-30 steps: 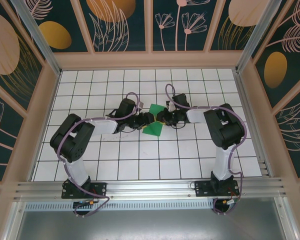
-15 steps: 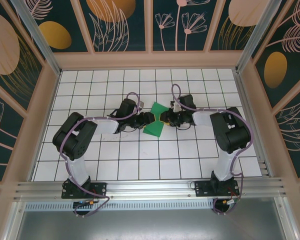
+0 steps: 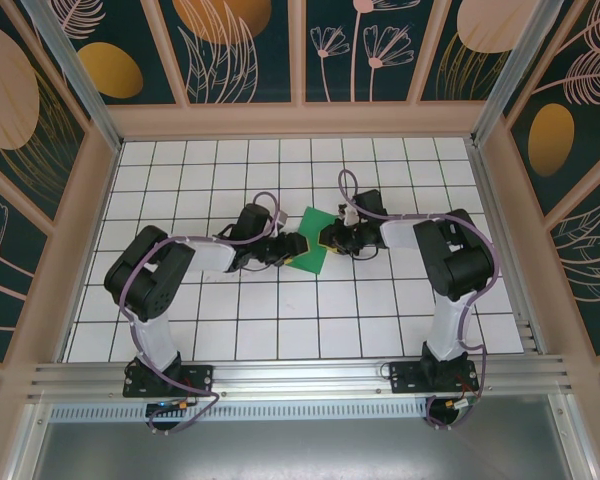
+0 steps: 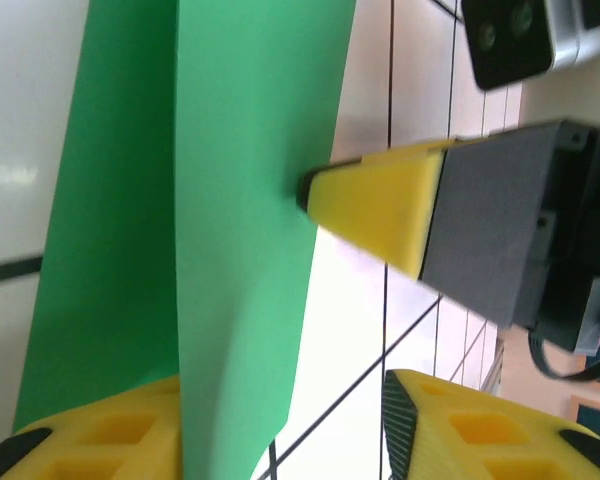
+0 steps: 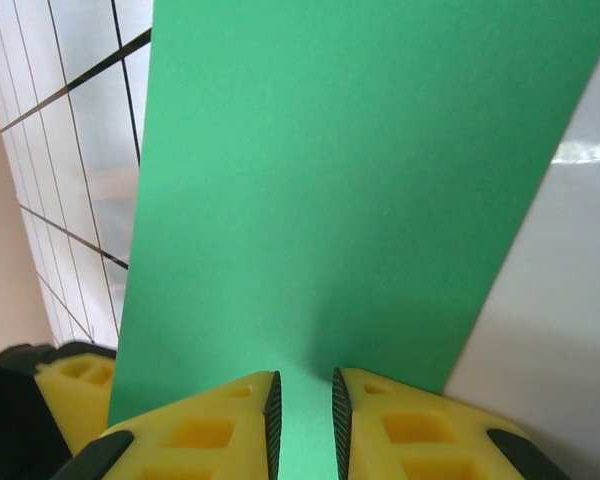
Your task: Fold a paper plane with a square sheet of paper (pick it up from the middle)
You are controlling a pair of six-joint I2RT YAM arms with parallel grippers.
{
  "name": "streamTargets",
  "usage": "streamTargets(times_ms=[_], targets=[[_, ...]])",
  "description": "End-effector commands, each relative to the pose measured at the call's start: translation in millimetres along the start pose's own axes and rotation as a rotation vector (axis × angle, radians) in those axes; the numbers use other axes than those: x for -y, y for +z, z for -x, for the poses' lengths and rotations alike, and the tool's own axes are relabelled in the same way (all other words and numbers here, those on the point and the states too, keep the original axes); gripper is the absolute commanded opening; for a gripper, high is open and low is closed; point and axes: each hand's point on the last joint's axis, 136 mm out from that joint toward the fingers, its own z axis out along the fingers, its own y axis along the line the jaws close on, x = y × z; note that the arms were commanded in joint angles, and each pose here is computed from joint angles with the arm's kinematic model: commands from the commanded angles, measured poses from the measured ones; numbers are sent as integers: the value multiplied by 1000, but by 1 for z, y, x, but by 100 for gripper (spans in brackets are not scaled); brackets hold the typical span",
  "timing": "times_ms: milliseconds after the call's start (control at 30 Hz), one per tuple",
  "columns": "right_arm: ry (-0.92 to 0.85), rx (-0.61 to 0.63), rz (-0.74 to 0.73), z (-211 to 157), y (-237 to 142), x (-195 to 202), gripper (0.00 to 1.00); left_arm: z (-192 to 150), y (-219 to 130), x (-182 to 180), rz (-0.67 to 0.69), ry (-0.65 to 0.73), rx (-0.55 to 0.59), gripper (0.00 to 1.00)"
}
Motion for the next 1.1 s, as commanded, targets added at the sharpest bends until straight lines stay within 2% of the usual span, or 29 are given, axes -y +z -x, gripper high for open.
streamTargets(times_ms=[0, 200, 500, 633, 800, 1067], targets=[[12, -17, -71, -3, 8, 17, 23, -6, -10, 33, -115, 58, -24, 46], [34, -43, -93, -6, 13, 23, 22, 1, -16, 62, -219, 90, -6, 43], [30, -59, -83, -9, 14, 20, 21, 14, -2, 59, -214, 77, 12, 45], [3, -47, -28, -3, 7, 4, 22, 19, 3, 52, -198, 66, 27, 53], [-27, -16, 24, 6, -4, -12, 23, 21, 7, 46, -188, 50, 35, 54], [-57, 3, 98, 2, -23, -29, 22, 24, 9, 34, -137, 32, 65, 38]])
